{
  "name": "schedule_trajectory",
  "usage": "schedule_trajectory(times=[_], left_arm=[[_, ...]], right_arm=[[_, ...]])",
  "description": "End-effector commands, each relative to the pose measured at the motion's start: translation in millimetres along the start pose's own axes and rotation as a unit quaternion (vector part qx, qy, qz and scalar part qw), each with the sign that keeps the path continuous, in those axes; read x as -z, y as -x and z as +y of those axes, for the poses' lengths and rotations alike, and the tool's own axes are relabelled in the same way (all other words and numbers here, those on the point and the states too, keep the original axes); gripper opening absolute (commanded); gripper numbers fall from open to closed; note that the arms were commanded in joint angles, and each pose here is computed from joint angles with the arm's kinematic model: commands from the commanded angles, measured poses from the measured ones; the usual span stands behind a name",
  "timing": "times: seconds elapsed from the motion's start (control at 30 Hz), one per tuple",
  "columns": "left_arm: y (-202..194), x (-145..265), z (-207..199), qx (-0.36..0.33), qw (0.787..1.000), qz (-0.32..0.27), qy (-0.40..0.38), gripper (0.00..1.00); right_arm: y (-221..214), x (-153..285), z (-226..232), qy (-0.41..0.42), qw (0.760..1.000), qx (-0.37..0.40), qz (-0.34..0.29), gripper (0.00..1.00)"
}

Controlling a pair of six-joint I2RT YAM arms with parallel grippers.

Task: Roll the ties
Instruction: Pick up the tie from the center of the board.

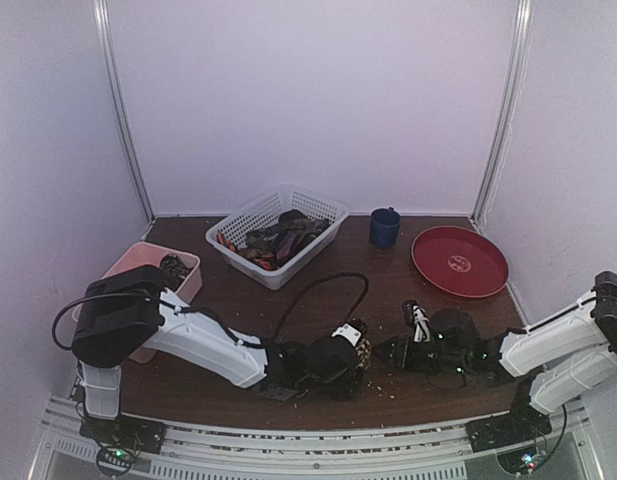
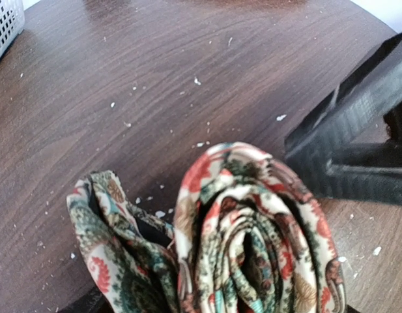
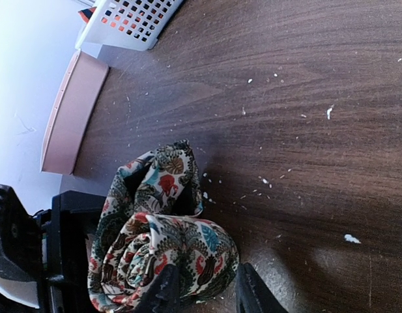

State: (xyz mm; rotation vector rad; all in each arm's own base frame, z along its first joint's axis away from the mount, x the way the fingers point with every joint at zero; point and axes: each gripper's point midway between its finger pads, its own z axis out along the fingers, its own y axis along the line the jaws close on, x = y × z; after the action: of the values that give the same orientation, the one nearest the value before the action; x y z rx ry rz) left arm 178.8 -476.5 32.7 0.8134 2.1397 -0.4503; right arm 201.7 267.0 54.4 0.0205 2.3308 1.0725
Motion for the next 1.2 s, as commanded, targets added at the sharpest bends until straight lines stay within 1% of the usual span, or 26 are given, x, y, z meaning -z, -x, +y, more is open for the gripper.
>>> schedule_trajectory(times=[0.0,0.17,0.3,0.43,0.53,0.93,1.0,1.07,1.17], left_arm=[[22,-1,-8,-0.019,1.000,-0.017,-0.015,0.79],[26,-4,-20,-0.025,0.999,-0.014,-0.038,0.78],[24,-8,-20,-0.025,0.999,-0.005,-0.032,0.78],[21,-12,-16,-0.026,0.999,0.003,-0.021,0.74],[17,-16,-11,-0.026,1.000,0.012,-0.007,0.74],[16,-23,-9,-0.042,0.999,0.026,0.005,0.66],[16,-25,-11,-0.046,0.999,0.029,0.003,0.64],[14,-26,-11,-0.049,0.998,0.034,0.005,0.58],[11,-28,-11,-0.053,0.998,0.044,0.007,0.58]], right_arm=[[7,-6,10,0.012,1.000,0.008,-0.005,0.31],[6,-8,10,0.016,1.000,0.008,-0.004,0.30],[4,-9,10,0.017,1.000,0.008,-0.001,0.30],[2,-10,9,0.018,1.000,0.009,0.001,0.29],[4,-8,7,0.014,1.000,0.009,-0.004,0.29],[24,15,-9,-0.034,0.997,0.021,-0.062,0.29],[26,20,-10,-0.038,0.996,0.021,-0.072,0.28],[29,23,-11,-0.042,0.996,0.021,-0.079,0.29],[33,29,-11,-0.043,0.995,0.022,-0.090,0.29]])
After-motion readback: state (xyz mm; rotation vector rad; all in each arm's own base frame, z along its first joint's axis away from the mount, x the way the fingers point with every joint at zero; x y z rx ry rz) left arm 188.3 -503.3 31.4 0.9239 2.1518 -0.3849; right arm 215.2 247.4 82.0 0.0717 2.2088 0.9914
